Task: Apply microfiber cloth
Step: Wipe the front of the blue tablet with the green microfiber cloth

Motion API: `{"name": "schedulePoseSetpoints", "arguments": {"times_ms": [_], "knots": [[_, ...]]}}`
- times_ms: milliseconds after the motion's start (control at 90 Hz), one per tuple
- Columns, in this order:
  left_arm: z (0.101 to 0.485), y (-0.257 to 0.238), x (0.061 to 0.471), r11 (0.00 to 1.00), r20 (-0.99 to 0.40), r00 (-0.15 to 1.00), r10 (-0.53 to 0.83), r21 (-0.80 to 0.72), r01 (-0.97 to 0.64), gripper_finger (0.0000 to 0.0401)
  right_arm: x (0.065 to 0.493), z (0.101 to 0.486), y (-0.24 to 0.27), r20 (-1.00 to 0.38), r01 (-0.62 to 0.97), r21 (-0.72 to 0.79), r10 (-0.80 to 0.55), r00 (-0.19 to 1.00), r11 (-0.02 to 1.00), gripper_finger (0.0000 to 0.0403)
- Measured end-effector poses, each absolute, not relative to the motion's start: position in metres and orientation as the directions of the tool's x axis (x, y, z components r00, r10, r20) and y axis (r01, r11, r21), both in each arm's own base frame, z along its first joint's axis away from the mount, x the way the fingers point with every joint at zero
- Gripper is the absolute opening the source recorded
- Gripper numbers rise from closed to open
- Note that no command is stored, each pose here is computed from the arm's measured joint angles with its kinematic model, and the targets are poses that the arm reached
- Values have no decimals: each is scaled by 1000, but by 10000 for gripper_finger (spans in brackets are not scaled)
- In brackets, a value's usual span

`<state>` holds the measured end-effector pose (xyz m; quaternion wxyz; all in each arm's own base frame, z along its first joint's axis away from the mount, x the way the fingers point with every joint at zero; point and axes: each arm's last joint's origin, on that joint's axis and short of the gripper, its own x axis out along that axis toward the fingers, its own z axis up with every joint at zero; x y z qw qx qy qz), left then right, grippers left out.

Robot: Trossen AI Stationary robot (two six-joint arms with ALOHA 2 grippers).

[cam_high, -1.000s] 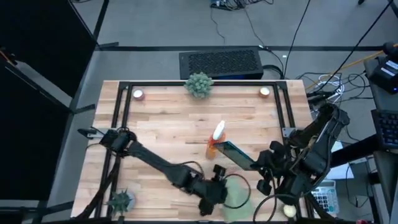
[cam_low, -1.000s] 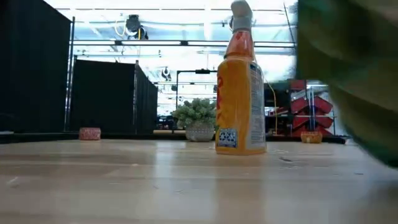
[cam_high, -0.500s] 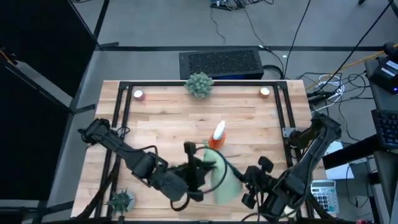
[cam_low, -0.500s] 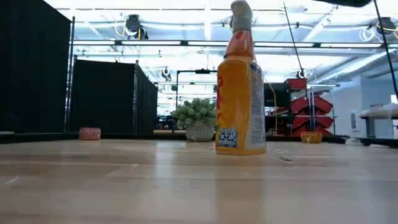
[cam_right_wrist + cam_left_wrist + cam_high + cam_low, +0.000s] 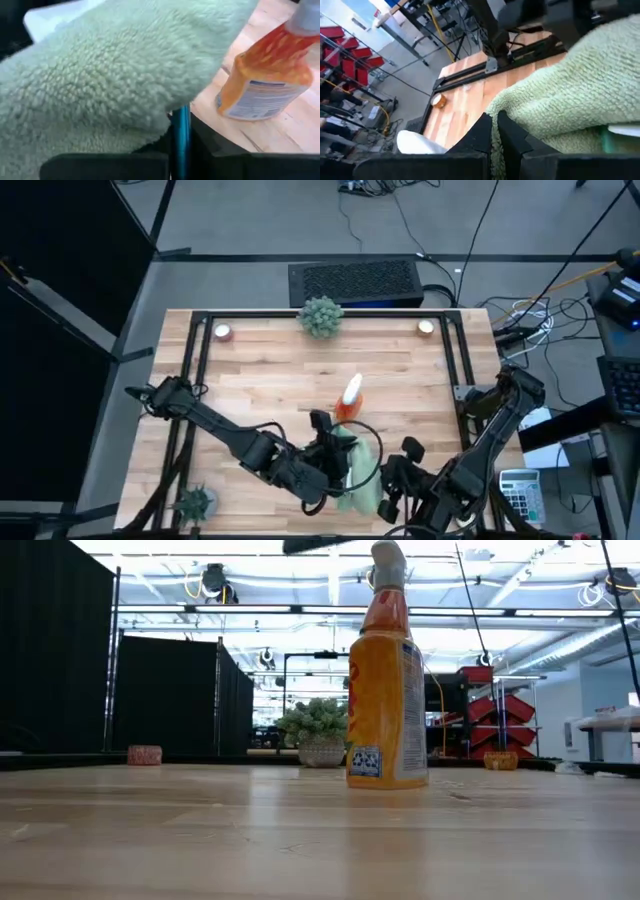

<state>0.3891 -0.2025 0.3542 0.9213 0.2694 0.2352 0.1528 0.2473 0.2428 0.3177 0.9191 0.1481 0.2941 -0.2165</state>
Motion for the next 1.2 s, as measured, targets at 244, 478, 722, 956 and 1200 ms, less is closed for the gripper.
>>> {"name": "schedulePoseSetpoints", "arguments": {"times_ms": [244, 478, 722, 956, 1200], "knots": [[401, -199, 358, 757, -240, 858, 454, 612, -229, 0, 252, 316, 234, -636, 508, 128, -323, 701, 852, 9], [407, -209, 316, 775, -318, 847, 427, 611, -161, 0, 250, 314, 226, -626, 579, 107, -398, 670, 808, 9], [361, -210, 295, 800, -453, 740, 498, 569, -191, 0, 238, 316, 234, -558, 598, 143, -435, 706, 789, 9], [340, -214, 321, 813, -363, 799, 480, 526, -249, 0, 243, 317, 236, -506, 594, 180, -444, 739, 784, 9], [349, -202, 340, 797, -316, 824, 470, 554, -242, 0, 253, 319, 244, -489, 534, 193, -391, 780, 823, 9]]}}
